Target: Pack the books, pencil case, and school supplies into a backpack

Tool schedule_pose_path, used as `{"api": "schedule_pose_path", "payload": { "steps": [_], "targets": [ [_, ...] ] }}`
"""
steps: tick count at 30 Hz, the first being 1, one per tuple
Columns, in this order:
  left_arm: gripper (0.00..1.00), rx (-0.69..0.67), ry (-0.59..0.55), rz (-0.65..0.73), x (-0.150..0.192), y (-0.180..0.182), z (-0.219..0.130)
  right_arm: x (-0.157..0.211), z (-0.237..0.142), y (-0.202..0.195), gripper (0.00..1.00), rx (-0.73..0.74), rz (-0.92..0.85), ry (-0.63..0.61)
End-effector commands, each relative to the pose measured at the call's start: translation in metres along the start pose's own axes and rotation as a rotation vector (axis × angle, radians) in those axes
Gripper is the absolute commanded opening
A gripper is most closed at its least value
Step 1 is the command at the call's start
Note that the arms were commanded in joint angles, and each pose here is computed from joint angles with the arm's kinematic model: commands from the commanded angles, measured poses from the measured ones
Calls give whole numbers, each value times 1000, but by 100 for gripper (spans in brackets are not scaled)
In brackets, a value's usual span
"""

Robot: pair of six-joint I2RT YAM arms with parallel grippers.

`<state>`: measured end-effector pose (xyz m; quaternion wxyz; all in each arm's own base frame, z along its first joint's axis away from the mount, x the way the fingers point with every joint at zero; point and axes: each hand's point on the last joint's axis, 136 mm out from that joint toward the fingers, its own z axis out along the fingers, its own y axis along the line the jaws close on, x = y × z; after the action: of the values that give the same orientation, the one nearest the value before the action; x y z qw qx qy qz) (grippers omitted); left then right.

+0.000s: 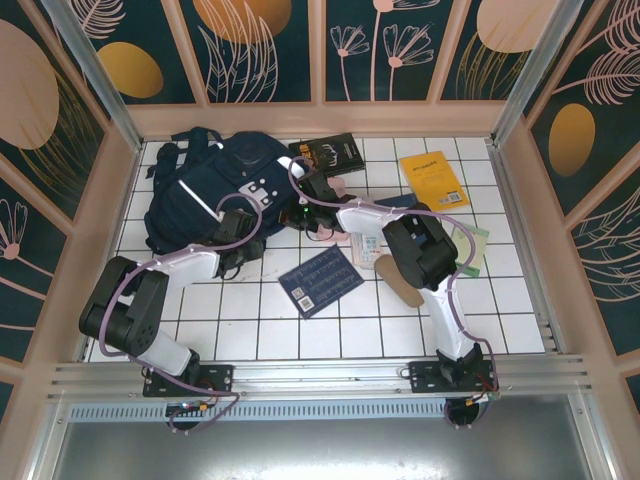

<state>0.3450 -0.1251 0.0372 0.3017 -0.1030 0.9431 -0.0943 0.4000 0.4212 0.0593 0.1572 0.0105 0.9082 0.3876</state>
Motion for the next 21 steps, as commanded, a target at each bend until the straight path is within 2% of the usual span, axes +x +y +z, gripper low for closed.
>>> {"api": "schedule_pose_path", "payload": {
  "steps": [1,5,13,21],
  "targets": [
    [40,65,-65,82,-14,-28,-3,-6,4,1,0,-15,8,6],
    [40,55,-46,108,-11,-35,7,-5,4,1,0,-15,11,11],
    [39,-31,-7,135,-7,-26,26,-5,4,2,0,-17,8,11],
    [34,-106,72,168,15,-15,52,-8,2,2,0,-18,16,6]
  ]
}}
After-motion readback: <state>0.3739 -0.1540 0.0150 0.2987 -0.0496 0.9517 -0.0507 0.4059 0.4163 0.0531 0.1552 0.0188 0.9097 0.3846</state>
